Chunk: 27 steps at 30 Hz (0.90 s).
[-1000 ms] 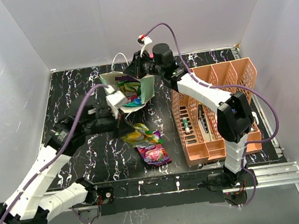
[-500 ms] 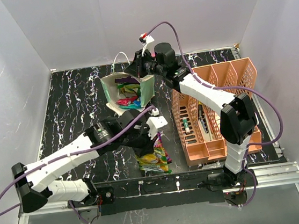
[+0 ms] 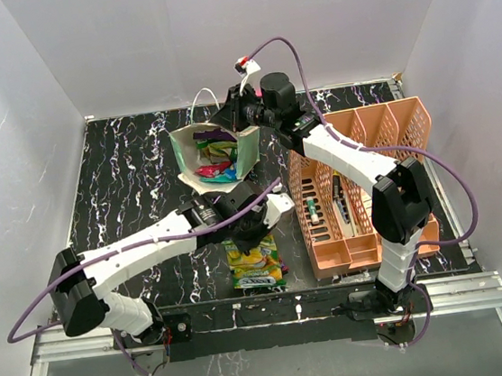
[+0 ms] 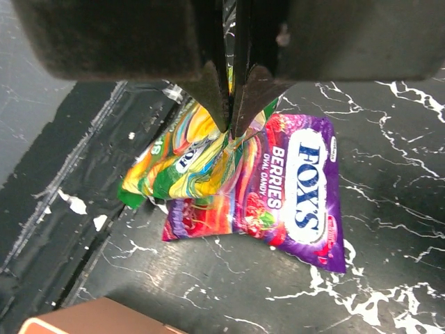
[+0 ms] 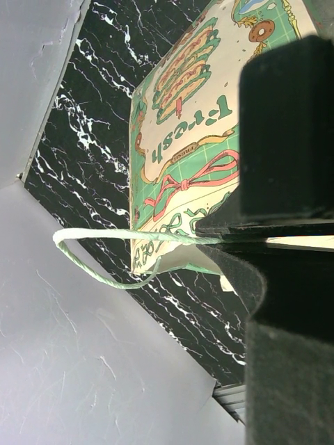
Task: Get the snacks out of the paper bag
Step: Place the snack at the center of the board.
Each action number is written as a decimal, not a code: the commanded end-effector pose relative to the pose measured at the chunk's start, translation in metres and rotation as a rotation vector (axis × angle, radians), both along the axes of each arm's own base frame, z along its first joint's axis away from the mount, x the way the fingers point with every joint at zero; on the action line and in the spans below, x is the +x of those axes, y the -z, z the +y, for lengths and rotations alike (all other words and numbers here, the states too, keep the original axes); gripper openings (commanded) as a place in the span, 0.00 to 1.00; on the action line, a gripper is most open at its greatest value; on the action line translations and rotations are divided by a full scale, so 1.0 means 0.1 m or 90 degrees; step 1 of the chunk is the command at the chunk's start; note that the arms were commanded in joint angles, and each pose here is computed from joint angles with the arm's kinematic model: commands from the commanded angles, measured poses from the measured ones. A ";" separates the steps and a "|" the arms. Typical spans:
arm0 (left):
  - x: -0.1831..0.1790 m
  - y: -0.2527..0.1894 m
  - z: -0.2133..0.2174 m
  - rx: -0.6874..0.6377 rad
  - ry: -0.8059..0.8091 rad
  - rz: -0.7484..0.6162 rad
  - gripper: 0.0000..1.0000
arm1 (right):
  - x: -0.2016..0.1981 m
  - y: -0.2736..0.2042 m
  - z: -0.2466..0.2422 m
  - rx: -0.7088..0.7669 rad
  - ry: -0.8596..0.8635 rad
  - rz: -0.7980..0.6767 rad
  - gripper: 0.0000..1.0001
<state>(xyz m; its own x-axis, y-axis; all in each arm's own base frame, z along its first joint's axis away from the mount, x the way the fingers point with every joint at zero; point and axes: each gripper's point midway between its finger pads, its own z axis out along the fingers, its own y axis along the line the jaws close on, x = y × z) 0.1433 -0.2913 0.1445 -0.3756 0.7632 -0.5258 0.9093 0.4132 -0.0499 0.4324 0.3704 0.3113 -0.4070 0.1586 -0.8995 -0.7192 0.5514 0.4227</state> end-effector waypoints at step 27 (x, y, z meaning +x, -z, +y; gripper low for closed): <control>0.68 0.85 0.02 0.075 -0.068 -0.093 0.00 | -0.02 -0.25 -0.10 0.009 0.017 -0.051 0.07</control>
<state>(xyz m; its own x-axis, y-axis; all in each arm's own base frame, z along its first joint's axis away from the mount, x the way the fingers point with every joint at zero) 0.2149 -0.2908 0.0715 -0.3996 0.7688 -0.4992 0.8374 0.5277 0.1424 0.4328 0.3682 0.3083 -0.4018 0.1483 -0.9036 -0.7158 0.5645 0.4110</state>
